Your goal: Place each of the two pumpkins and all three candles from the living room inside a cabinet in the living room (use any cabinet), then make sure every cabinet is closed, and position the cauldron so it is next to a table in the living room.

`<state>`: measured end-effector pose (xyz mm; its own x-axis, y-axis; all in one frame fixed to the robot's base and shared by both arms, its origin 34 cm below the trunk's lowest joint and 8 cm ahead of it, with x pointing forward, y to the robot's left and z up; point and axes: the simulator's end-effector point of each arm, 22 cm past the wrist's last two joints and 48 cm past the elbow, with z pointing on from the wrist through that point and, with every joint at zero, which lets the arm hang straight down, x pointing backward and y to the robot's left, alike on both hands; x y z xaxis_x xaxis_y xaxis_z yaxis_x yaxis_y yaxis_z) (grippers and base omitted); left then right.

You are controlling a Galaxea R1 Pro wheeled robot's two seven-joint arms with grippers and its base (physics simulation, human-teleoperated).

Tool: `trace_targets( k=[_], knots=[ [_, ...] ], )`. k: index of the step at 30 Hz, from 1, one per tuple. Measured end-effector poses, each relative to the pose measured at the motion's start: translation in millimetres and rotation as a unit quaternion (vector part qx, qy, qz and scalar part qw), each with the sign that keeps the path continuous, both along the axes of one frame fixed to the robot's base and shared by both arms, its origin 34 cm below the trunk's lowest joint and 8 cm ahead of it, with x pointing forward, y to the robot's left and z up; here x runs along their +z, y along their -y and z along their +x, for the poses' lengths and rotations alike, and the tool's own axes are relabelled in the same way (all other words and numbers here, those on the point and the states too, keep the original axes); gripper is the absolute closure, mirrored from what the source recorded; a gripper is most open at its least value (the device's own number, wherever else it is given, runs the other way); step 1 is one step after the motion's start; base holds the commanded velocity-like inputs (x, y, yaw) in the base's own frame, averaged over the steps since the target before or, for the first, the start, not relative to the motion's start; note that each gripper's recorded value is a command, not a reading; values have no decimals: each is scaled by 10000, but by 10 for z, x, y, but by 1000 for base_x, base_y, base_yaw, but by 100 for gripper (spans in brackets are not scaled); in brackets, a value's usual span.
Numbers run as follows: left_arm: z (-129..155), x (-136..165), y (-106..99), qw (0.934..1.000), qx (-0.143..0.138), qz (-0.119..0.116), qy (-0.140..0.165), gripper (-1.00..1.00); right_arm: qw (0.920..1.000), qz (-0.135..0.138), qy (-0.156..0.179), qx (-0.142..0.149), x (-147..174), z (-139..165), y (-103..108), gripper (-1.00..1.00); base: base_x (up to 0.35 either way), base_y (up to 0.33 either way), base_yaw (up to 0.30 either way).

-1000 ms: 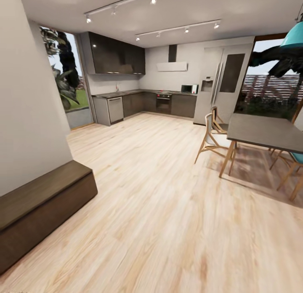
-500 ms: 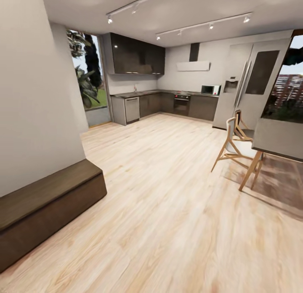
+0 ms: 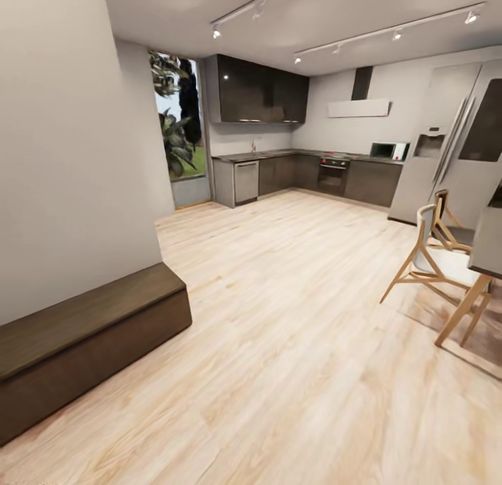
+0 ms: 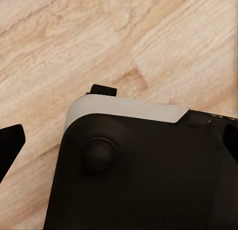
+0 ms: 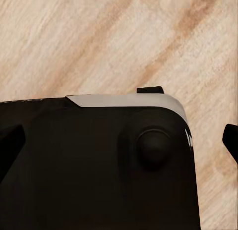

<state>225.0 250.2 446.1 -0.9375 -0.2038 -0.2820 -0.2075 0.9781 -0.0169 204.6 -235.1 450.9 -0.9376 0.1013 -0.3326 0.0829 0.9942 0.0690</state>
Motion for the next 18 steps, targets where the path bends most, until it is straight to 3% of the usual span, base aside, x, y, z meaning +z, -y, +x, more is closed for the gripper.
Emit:
trace_targets(
  k=[8, 18],
  knots=[
    [4, 1, -3, 10000, 1, 6, 14, -100, 10000, 1, -8, 8, -1, -5, -2, -100, 194, -167, 275],
    [-2, -1, 2, 10000, -7, 4, 9, -100, 10000, 1, -27, 8, -4, -18, -2, -100, 19, -17, 275]
  ],
)
